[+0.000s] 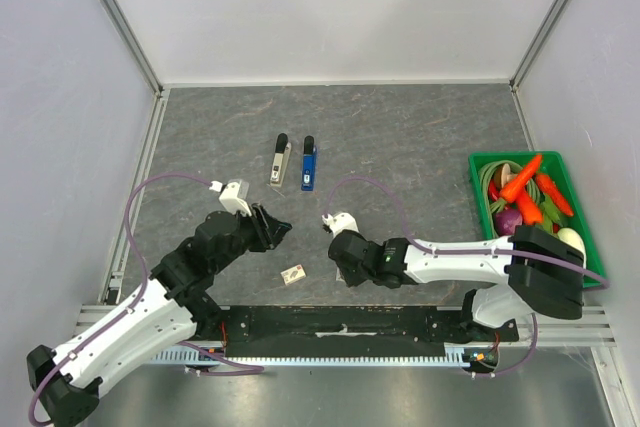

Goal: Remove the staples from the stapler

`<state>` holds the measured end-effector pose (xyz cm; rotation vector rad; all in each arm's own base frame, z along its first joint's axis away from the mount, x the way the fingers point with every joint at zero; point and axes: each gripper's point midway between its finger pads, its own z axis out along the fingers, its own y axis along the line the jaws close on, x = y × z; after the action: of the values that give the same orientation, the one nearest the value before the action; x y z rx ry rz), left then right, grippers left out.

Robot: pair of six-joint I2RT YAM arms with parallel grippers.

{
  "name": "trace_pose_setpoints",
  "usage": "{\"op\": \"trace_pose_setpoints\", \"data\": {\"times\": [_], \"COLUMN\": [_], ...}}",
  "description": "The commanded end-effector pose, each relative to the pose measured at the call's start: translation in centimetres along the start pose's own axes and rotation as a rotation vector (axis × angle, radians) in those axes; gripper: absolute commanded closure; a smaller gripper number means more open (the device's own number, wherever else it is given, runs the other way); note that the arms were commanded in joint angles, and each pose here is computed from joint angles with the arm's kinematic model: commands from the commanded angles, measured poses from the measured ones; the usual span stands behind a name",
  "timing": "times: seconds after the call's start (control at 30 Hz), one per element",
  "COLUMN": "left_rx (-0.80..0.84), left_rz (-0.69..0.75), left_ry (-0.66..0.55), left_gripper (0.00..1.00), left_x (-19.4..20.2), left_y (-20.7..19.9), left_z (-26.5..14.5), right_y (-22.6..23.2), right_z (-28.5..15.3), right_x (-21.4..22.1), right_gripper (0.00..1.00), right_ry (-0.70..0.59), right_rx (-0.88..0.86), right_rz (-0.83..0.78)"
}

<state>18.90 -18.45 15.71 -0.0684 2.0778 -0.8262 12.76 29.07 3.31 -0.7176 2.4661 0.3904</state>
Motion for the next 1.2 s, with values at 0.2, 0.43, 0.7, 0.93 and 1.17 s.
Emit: {"op": "trace_pose_setpoints", "data": {"times": [0.2,0.43,0.7,0.93,1.17], "left_rx": [0.012,-0.037,-0.134,-0.224,-0.326], "left_rz": [-0.014,-0.015,-0.051,-0.068,-0.116], "left_ry": [0.024,0.131,0.29,0.335,0.359], "left_gripper": [0.52,0.6,0.84,0.98,0.98], "left_x": [0.7,3.5,7.4,8.1,8.5], "left_y": [-0.2,1.2,3.3,4.7,6.1], "left_z": [0.7,1.8,2.9,1.7,-0.4], "right_y": [-0.1,-1.7,-3.0,-3.2,-2.8], "right_z": [-1.5,-2.9,-2.7,-2.2,-2.4], "right_x": [-2.0,-0.8,1.8,2.2,1.3], "right_gripper": [0.63,0.57,0.56,0.55,0.54], "right_ry": [-0.08,-0.07,-0.019,-0.015,-0.049], "right_rx": [0.01,0.053,0.093,0.115,0.101], "right_rz": [0.033,0.082,0.176,0.232,0.267]}}
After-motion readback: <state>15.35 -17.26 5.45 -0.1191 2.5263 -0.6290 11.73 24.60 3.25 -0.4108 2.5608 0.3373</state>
